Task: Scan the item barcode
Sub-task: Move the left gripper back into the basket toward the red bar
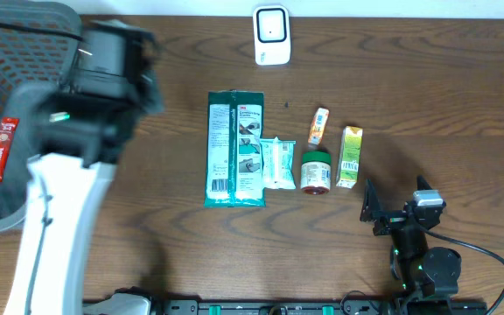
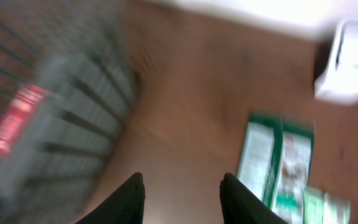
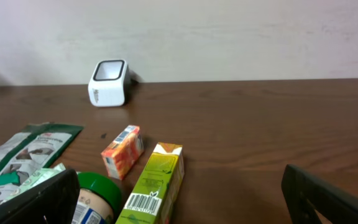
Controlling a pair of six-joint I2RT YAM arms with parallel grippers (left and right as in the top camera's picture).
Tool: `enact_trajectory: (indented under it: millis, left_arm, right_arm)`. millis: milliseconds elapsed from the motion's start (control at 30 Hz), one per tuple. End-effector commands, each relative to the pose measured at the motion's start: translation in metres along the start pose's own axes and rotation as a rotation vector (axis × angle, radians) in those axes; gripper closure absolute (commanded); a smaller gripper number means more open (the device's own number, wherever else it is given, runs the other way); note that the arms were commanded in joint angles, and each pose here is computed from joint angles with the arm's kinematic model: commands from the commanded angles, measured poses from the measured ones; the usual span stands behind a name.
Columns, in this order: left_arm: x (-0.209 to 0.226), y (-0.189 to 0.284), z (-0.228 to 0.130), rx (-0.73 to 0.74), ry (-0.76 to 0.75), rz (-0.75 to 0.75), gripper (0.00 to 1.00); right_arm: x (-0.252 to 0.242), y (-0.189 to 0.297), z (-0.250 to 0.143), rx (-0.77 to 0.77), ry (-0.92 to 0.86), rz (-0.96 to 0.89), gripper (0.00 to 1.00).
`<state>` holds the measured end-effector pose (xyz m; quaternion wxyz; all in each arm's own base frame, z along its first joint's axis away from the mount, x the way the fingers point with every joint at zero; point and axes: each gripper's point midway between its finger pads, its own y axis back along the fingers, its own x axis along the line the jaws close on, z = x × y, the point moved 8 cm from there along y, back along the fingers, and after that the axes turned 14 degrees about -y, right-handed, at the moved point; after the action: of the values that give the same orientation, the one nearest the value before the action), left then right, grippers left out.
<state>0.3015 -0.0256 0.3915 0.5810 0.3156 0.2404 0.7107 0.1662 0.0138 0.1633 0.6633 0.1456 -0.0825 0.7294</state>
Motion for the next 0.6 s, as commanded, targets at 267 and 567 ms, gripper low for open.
enact_trajectory:
  millis: [267,567]
  left_arm:
    - [0.121,0.042,0.029,-0.163,0.273,0.322,0.5]
    - [0.163,-0.002,0.017,-0.025,0.345,0.428,0.38]
  right_arm:
    - [0.001,0.0,-0.001,0.006,-0.012,0.009,0.01]
    - [0.001,0.0,-0.001,0.005,-0.012,0.009,0.01]
